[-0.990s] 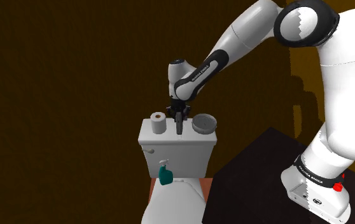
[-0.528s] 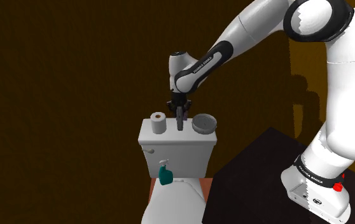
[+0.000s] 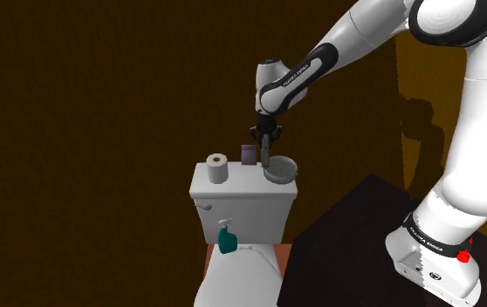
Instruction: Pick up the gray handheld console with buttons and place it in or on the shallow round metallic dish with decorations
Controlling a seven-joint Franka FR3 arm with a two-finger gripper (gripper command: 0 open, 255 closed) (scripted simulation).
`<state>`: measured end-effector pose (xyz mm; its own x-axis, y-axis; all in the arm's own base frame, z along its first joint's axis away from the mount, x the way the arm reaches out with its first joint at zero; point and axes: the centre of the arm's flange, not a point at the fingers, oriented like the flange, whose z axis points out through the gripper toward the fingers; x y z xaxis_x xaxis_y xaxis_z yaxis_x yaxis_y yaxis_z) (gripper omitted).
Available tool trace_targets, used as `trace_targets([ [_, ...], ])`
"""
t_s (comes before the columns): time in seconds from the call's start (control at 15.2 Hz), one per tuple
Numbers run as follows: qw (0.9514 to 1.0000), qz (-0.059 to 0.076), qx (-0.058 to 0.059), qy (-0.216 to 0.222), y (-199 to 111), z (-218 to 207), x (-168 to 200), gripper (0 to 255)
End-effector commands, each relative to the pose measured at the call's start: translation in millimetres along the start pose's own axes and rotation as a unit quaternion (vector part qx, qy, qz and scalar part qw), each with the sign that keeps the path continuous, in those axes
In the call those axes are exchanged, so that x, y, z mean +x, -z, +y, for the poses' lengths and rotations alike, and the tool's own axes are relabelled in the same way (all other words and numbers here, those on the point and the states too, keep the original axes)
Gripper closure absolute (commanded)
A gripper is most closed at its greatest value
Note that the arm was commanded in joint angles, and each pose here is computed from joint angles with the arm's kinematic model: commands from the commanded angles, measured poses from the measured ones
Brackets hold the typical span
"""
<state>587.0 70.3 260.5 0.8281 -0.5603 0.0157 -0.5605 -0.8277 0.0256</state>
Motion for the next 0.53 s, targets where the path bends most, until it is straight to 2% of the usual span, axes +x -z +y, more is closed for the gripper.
trace_targets([
  [0.0,1.0,0.0,0.0,0.001,5.9,21.2,13.1,255],
  [0.46,1.0,0.0,0.0,0.001,20.5,95.3,56.6,255],
])
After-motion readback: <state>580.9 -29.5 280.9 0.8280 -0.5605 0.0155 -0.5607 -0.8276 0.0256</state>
